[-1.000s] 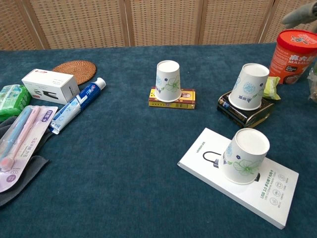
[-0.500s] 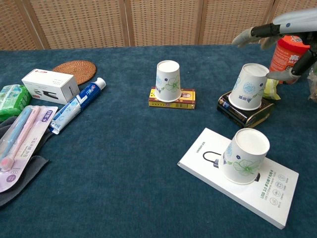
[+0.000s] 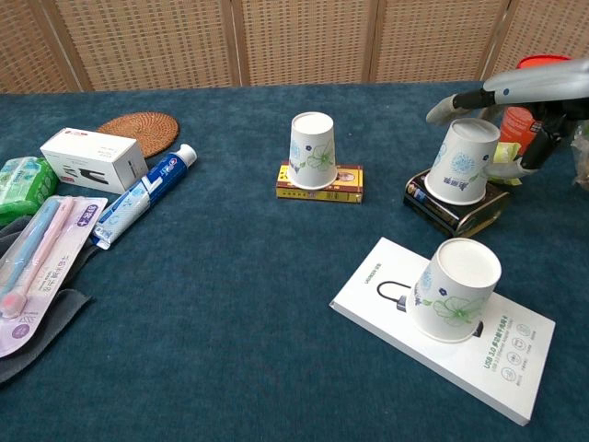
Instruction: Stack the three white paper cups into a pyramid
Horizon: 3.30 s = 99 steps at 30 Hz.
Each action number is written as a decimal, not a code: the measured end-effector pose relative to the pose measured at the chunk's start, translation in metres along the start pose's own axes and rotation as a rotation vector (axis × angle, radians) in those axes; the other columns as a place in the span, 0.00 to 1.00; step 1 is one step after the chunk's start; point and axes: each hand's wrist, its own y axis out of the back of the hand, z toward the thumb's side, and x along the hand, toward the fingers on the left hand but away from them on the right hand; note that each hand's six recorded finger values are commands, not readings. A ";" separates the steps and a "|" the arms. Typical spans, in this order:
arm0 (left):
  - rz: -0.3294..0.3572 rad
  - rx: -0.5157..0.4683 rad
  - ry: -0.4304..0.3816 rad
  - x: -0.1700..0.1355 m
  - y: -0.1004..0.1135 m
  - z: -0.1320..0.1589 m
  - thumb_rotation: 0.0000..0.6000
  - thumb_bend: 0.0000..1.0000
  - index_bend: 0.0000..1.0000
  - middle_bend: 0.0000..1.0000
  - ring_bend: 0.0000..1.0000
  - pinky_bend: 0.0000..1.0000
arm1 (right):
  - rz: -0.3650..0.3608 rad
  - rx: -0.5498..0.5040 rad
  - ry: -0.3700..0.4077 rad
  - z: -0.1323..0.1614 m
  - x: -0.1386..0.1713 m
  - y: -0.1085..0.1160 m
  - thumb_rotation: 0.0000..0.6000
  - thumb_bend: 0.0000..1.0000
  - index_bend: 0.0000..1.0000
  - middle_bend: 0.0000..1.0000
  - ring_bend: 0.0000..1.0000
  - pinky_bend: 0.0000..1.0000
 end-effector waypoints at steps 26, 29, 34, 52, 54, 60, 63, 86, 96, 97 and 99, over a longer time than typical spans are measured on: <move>0.023 -0.016 0.004 -0.004 0.003 -0.002 0.81 0.50 0.01 0.00 0.00 0.00 | -0.013 -0.022 -0.012 -0.002 -0.009 -0.003 1.00 0.45 0.35 0.21 0.22 0.64; 0.024 -0.019 0.005 -0.004 0.003 -0.003 0.82 0.49 0.01 0.00 0.00 0.01 | -0.015 -0.028 -0.006 0.001 -0.007 -0.002 1.00 0.45 0.35 0.21 0.23 0.64; 0.032 -0.019 0.001 -0.002 0.005 -0.004 0.81 0.50 0.01 0.00 0.00 0.01 | -0.018 -0.030 0.016 0.011 0.001 0.002 1.00 0.45 0.35 0.21 0.23 0.64; 0.051 -0.005 -0.017 0.003 0.012 -0.002 0.81 0.50 0.00 0.00 0.00 0.01 | -0.012 -0.006 0.191 0.096 0.017 0.020 1.00 0.45 0.34 0.21 0.23 0.64; 0.053 -0.004 -0.017 0.003 0.012 -0.002 0.82 0.50 0.00 0.00 0.00 0.01 | -0.009 0.003 0.208 0.106 0.015 0.021 1.00 0.45 0.34 0.21 0.23 0.64; 0.054 -0.006 -0.010 0.002 0.012 -0.004 0.81 0.49 0.00 0.00 0.00 0.01 | -0.001 0.017 0.243 0.130 0.007 0.018 1.00 0.45 0.34 0.21 0.23 0.64; 0.051 -0.007 -0.009 0.002 0.011 -0.006 0.81 0.50 0.00 0.00 0.00 0.01 | 0.001 0.023 0.251 0.139 0.002 0.016 1.00 0.45 0.34 0.21 0.23 0.64; 0.050 -0.011 0.002 0.005 0.009 -0.011 0.82 0.50 0.00 0.00 0.00 0.01 | 0.009 0.048 0.230 0.176 -0.039 -0.009 1.00 0.45 0.34 0.21 0.20 0.60; 0.056 -0.013 0.018 0.001 0.010 -0.016 0.82 0.50 0.00 0.00 0.00 0.01 | 0.020 0.063 0.224 0.181 -0.051 -0.017 1.00 0.45 0.33 0.20 0.18 0.56; 0.057 -0.014 0.019 0.001 0.010 -0.016 0.81 0.50 0.00 0.00 0.00 0.01 | 0.020 0.064 0.224 0.181 -0.053 -0.017 1.00 0.45 0.33 0.20 0.18 0.56; 0.059 -0.012 0.019 0.001 0.011 -0.016 0.82 0.50 0.00 0.00 0.00 0.01 | 0.022 0.064 0.223 0.181 -0.055 -0.019 1.00 0.45 0.33 0.20 0.17 0.55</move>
